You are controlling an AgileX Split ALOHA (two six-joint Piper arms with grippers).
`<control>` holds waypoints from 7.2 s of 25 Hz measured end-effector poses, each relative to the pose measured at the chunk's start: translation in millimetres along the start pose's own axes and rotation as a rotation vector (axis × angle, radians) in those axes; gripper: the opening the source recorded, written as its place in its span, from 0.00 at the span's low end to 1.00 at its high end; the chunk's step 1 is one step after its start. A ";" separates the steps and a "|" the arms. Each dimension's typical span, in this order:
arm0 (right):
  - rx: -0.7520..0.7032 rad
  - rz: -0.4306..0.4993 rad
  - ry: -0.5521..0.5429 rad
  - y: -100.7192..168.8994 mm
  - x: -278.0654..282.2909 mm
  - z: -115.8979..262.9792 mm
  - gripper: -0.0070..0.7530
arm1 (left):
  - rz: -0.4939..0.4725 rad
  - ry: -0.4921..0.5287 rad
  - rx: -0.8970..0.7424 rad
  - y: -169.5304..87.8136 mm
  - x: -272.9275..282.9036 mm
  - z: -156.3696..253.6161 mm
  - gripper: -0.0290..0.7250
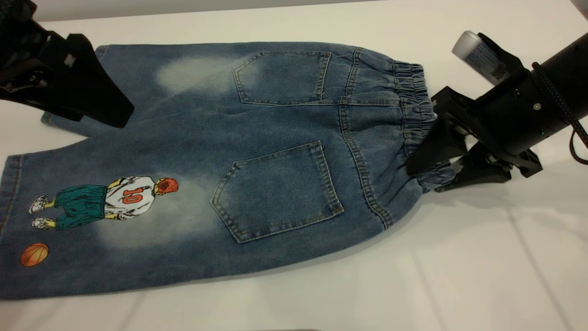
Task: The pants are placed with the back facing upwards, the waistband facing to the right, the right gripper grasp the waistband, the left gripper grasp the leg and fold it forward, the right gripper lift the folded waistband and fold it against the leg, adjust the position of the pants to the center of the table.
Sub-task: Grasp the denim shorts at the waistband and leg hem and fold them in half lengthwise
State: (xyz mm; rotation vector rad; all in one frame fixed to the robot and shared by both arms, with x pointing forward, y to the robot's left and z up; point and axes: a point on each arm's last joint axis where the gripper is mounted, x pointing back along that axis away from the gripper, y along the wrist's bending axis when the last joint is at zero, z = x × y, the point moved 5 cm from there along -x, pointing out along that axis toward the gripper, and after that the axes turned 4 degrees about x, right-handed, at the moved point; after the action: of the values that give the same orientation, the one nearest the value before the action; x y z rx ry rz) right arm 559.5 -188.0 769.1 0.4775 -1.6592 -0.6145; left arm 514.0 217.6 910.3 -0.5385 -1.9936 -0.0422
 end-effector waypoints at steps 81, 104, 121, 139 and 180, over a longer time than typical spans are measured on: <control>0.105 -0.179 -0.084 0.4 46.1 -31.1 0.06 | -0.392 0.377 0.030 72.9 -61.5 66.8 0.04; 0.104 -0.175 -0.086 -0.8 46.4 -31.5 0.07 | -0.034 0.628 -0.454 39.8 -53.4 126.5 0.62; 0.103 -0.173 -0.086 -1.1 46.4 -31.6 0.07 | -0.089 0.514 -0.530 45.1 -64.4 126.2 0.63; 0.102 -0.176 -0.086 -0.6 46.4 -31.5 0.08 | -0.103 0.483 -0.554 50.1 -79.5 126.7 0.43; -0.050 -0.434 0.010 42.6 68.6 -22.4 0.09 | -0.307 0.040 -0.449 30.6 20.2 48.9 0.06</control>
State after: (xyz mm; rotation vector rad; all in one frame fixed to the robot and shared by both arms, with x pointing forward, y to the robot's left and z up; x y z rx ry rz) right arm 570.7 -200.6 851.1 0.8124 -1.5342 -0.9663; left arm 477.2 264.9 898.3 -0.5009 -2.0164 -0.6972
